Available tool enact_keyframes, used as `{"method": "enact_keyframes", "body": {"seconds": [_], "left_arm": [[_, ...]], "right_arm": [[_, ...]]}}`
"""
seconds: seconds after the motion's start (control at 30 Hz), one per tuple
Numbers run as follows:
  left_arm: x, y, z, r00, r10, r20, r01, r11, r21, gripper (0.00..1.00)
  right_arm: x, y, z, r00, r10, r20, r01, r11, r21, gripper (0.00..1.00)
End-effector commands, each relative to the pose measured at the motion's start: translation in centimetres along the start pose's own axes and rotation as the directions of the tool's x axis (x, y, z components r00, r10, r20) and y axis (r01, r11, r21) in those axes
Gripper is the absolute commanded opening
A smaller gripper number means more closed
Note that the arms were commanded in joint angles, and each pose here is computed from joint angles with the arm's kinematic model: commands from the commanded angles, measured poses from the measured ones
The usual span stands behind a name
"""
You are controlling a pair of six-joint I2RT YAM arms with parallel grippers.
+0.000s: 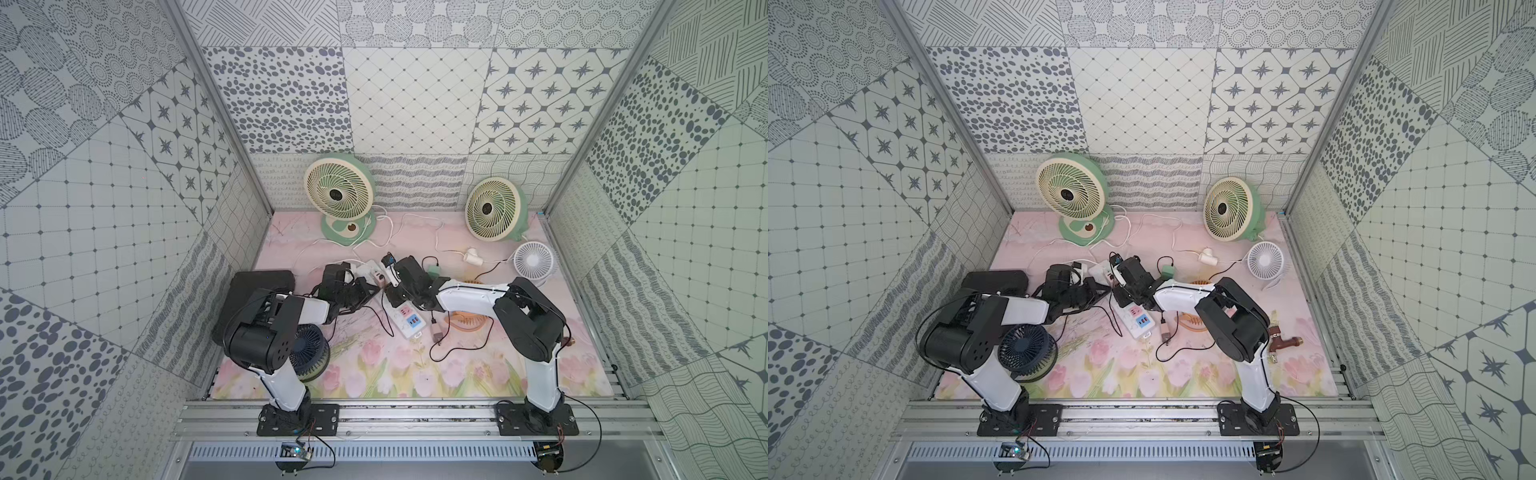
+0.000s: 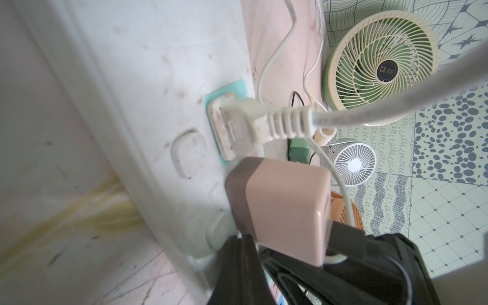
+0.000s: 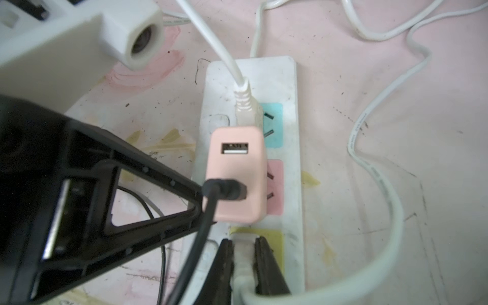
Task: Unplug the desk fan from the power strip
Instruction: Remove the plug from the socket.
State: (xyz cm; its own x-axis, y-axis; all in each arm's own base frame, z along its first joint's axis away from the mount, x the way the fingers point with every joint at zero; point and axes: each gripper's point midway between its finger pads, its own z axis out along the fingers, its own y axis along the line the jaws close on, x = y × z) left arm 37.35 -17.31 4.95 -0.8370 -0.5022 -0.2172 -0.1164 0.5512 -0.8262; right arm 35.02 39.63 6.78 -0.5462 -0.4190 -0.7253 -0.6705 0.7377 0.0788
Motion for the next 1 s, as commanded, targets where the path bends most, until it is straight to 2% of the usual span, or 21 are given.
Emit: {"method": "enact_keyframes", "body": {"seconds": [0.0,0.07,0.27,0.33,0.47,0.53,0.57,0.67,0.73,0.83,0.97], "left_arm": [[1.5,3.2,0.0,0.998,-0.054,-0.038,0.049,0.992,-0.118,0.00],[1.5,3.2,-0.1,0.998,-0.053,-0.038,0.049,0.992,-0.118,0.00],[1.5,3.2,-0.1,0.998,-0.054,-0.038,0.049,0.992,-0.118,0.00],[1.4,3.0,-0.1,0.998,-0.051,-0.036,0.046,0.992,-0.115,0.00],[1.4,3.1,-0.1,0.998,-0.051,-0.035,0.047,0.992,-0.116,0.00],[1.5,3.1,-0.1,0.998,-0.051,-0.036,0.046,0.992,-0.117,0.00],[1.4,3.1,-0.1,0.998,-0.050,-0.035,0.046,0.992,-0.117,0.00],[1.5,3.1,-0.1,0.998,-0.050,-0.037,0.045,0.992,-0.118,0.00],[1.5,3.1,-0.1,0.998,-0.049,-0.037,0.044,0.992,-0.118,0.00],[1.5,3.2,-0.1,0.998,-0.050,-0.036,0.046,0.992,-0.118,0.00],[1.4,3.0,-0.1,0.998,-0.049,-0.036,0.045,0.992,-0.114,0.00]], "right_arm": [[-3.4,1.8,-1.0,0.989,-0.118,0.090,0.112,0.992,0.064,0.03],[-3.2,1.7,-1.0,0.991,-0.103,0.089,0.099,0.994,0.057,0.03],[-4.1,0.6,-1.5,0.985,0.110,0.134,-0.094,0.988,-0.120,0.03],[-4.2,0.9,-1.5,0.988,0.083,0.132,-0.069,0.992,-0.110,0.03],[-3.8,2.1,-1.2,0.991,-0.075,0.107,0.075,0.997,0.010,0.03],[-3.7,2.0,-1.2,0.991,-0.083,0.102,0.080,0.996,0.038,0.03],[-3.7,1.7,-1.3,0.992,-0.064,0.107,0.061,0.998,0.032,0.03],[-4.2,0.4,-1.7,0.985,0.103,0.137,-0.091,0.992,-0.090,0.03],[-4.2,-0.1,-1.8,0.979,0.152,0.137,-0.134,0.983,-0.128,0.03],[-4.2,0.8,-1.7,0.990,0.074,0.124,-0.062,0.994,-0.095,0.03],[-3.8,1.9,-1.3,0.990,-0.100,0.095,0.096,0.994,0.043,0.03]]}}
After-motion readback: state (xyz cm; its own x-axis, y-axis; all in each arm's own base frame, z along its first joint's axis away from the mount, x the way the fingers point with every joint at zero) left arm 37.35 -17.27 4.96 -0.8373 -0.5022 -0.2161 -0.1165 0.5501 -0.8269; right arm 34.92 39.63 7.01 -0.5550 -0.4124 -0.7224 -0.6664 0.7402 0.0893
